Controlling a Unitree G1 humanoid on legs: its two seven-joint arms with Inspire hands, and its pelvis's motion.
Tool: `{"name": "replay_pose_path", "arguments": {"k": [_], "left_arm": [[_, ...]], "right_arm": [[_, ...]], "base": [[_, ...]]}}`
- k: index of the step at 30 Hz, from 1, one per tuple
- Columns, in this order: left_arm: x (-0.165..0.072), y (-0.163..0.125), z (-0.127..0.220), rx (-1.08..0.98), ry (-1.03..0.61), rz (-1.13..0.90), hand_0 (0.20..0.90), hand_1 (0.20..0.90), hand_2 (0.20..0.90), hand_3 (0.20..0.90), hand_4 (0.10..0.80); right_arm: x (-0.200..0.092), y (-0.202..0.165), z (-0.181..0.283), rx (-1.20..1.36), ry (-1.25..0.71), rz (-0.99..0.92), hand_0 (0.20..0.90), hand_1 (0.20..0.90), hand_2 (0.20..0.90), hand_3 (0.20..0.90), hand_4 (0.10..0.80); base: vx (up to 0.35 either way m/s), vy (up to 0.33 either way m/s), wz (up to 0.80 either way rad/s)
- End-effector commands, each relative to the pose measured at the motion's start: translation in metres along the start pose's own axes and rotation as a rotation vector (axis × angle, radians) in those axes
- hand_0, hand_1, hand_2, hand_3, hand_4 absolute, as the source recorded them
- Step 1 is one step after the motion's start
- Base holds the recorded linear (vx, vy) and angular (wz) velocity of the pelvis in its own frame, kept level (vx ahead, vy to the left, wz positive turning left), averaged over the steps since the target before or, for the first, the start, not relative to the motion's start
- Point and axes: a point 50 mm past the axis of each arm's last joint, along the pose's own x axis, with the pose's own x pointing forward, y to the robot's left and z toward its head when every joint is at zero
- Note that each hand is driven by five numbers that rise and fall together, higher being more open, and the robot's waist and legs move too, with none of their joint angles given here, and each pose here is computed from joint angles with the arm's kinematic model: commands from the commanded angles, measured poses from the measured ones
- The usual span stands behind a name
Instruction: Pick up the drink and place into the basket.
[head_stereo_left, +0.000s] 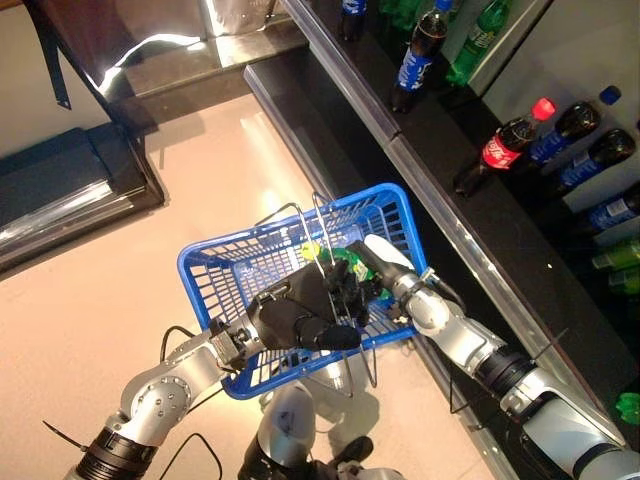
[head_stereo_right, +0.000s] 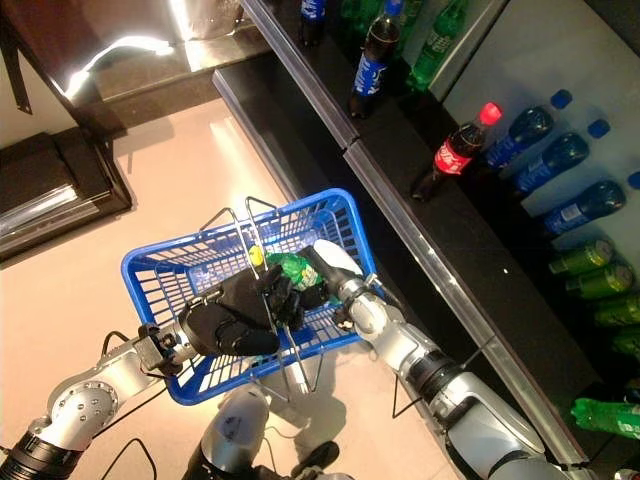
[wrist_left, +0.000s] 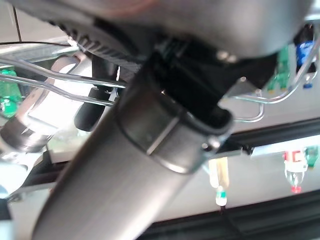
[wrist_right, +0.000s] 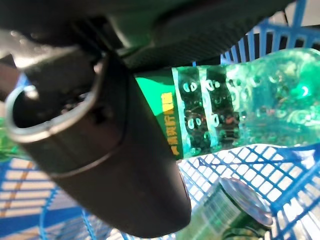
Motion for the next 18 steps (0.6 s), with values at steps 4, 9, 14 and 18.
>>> {"name": "replay_pose_path", "arguments": {"k": [4, 9, 14, 18], "left_arm": [[0.042, -0.087, 0.023, 0.064, -0.205, -0.717, 0.3, 0.3, 0.3, 0.2, 0.1], [0.045, -0.091, 0.024, 0.083, -0.197, -0.76, 0.3, 0.3, 0.3, 0.2, 0.1], [0.049, -0.098, 0.024, 0.098, -0.182, -0.819, 0.3, 0.3, 0.3, 0.2, 0.1], [0.051, -0.101, 0.023, 0.099, -0.171, -0.849, 0.3, 0.3, 0.3, 0.2, 0.1]], "right_arm": [[0.014, -0.006, 0.035, -0.187, -0.162, 0.038, 0.3, 0.3, 0.3, 0.2, 0.1], [0.019, -0.002, 0.038, -0.229, -0.158, 0.087, 0.3, 0.3, 0.3, 0.2, 0.1], [0.025, 0.004, 0.039, -0.26, -0.128, 0.133, 0.3, 0.3, 0.3, 0.2, 0.1], [0.029, 0.01, 0.04, -0.269, -0.101, 0.158, 0.3, 0.3, 0.3, 0.2, 0.1]], "base": [[0.013, -0.007, 0.1], [0.001, 0.011, -0.03], [0.018, -0.015, -0.01], [0.016, -0.001, 0.01]]}}
